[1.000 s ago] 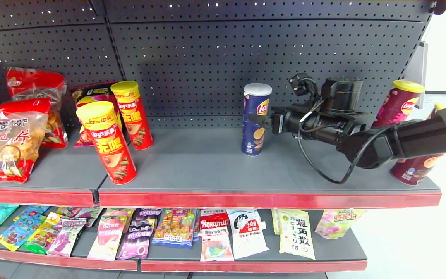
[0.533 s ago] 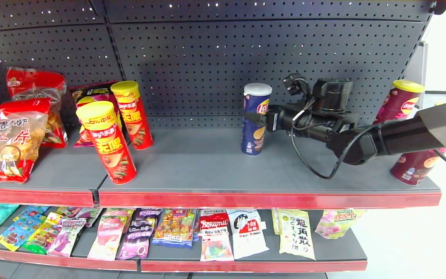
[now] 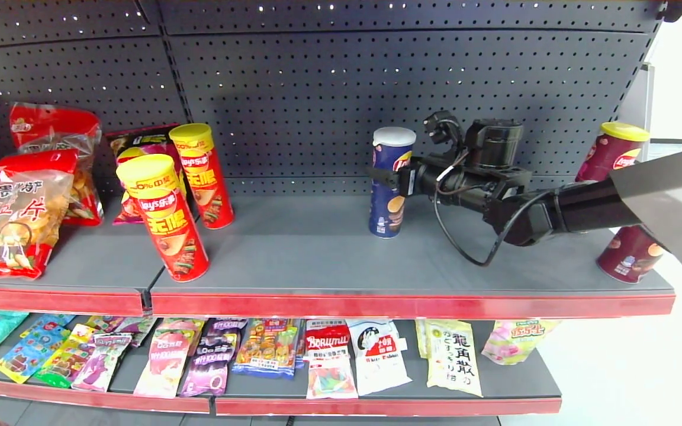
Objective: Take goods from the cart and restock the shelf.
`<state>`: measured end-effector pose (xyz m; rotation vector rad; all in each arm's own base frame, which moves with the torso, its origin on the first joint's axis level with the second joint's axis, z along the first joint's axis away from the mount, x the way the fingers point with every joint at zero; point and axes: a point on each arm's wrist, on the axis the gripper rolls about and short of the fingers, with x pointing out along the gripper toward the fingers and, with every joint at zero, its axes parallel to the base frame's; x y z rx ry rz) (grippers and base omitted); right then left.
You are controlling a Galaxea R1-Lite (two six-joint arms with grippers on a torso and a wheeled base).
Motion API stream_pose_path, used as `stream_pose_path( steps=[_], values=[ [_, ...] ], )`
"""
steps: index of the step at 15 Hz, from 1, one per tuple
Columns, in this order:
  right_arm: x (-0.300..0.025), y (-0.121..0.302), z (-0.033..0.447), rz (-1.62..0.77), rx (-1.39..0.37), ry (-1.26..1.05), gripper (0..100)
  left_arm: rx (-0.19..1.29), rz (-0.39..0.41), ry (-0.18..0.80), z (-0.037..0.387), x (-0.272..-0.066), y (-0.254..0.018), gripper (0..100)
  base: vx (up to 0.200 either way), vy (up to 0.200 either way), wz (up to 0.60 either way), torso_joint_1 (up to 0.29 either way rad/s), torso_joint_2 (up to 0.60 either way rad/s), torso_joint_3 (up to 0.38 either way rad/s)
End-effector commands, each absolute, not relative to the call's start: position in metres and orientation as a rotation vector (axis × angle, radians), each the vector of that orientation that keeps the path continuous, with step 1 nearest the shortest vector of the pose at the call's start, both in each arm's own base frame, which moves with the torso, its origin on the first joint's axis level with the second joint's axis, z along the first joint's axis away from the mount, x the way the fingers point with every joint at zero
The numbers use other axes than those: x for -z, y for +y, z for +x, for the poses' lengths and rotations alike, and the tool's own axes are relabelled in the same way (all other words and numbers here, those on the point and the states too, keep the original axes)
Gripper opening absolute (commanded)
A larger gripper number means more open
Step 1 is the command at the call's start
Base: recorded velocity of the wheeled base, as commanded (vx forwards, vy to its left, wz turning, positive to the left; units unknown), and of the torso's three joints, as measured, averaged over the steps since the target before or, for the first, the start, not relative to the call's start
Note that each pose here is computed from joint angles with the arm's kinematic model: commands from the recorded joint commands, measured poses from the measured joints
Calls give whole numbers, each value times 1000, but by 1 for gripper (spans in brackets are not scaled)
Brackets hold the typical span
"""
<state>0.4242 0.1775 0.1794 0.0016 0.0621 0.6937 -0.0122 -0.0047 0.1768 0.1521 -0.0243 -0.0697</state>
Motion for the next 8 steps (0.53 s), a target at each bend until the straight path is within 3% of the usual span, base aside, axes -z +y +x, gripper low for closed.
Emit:
stream_pose_path(
  steps=[1, 3, 4, 8],
  values=[
    [-176, 179, 428, 2, -695, 61, 100, 71, 152, -18, -11, -176, -5, 0, 0, 0, 0, 0, 0, 0],
    [-175, 181, 432, 3, -693, 55, 100, 71, 153, -15, -11, -175, -5, 0, 0, 0, 0, 0, 0, 0],
    [-176, 182, 434, 1, -692, 48, 0, 71, 153, -12, -11, -174, -5, 0, 0, 0, 0, 0, 0, 0],
    [-178, 189, 432, 0, -695, 38, 0, 72, 154, -10, -11, -173, -5, 0, 0, 0, 0, 0, 0, 0]
  ],
)
